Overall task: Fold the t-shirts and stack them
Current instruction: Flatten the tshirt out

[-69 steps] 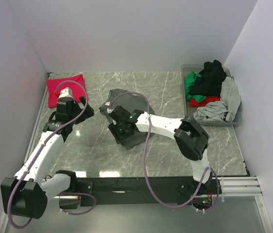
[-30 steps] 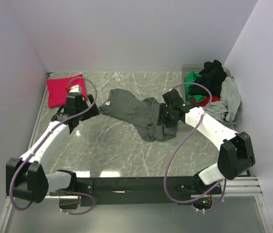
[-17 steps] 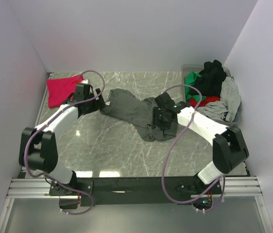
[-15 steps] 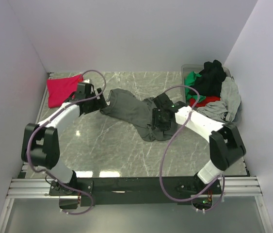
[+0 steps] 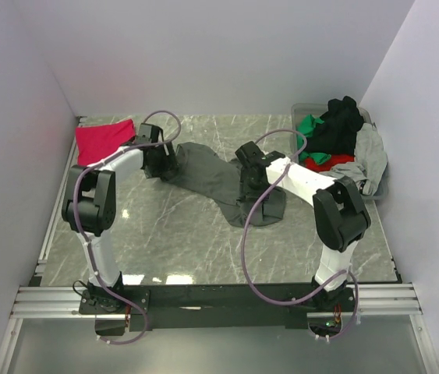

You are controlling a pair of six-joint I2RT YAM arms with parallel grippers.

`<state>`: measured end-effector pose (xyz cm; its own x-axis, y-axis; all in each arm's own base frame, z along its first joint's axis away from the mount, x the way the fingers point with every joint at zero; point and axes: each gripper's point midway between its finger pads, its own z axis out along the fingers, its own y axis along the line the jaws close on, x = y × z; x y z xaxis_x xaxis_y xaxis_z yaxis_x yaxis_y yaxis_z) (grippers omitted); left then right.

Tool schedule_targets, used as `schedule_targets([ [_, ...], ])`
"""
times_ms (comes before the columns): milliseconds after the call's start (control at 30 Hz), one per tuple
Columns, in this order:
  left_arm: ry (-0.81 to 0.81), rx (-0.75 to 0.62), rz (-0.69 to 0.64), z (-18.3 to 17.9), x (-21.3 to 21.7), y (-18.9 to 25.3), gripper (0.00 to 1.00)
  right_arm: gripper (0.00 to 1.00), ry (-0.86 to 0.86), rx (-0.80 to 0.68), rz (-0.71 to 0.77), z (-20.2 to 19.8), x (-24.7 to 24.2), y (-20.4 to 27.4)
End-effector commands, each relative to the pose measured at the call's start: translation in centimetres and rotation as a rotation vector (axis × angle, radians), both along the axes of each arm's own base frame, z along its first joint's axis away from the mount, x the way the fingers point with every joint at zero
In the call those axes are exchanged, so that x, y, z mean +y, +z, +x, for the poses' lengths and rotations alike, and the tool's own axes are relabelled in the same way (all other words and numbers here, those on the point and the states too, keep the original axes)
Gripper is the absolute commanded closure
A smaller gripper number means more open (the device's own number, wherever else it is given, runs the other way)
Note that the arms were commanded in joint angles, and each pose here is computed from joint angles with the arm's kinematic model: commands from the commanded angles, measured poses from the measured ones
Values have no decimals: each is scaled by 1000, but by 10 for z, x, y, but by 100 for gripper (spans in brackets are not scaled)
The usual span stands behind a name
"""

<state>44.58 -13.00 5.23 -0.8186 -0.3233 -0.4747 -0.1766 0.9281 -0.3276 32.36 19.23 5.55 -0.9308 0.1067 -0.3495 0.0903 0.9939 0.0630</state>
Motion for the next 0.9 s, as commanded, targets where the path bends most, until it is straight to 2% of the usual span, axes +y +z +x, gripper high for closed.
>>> schedule_targets([
  [0,-24,9,-8,7,-8,4,22,43,-49,14,-39,5,-13,-4],
  [167,-30,43,0,7,-10,-9,29,44,-65,47,-31,2,-18,-17],
  [267,-49,69,-26,3,-16,-19,44,56,-62,62,-16,3,-17,-24],
  [333,-65,73,-62,1,-23,-21,52,67,-56,67,2,5,-14,-25],
  [400,-71,70,-93,1,-28,-23,64,78,-40,77,22,5,-11,-27],
  [433,-73,71,-115,0,-31,-22,75,81,-35,70,35,6,-9,-26],
  [467,-72,70,-121,-1,-32,-22,82,90,-27,72,52,7,-7,-25],
  [533,-62,67,-128,-1,-32,-18,100,100,-20,71,62,8,-6,-23],
  [633,-54,41,-132,2,-31,0,100,100,-10,43,79,12,-5,-9],
  [867,0,-130,-198,0,-28,91,100,100,18,-113,81,23,-18,61],
])
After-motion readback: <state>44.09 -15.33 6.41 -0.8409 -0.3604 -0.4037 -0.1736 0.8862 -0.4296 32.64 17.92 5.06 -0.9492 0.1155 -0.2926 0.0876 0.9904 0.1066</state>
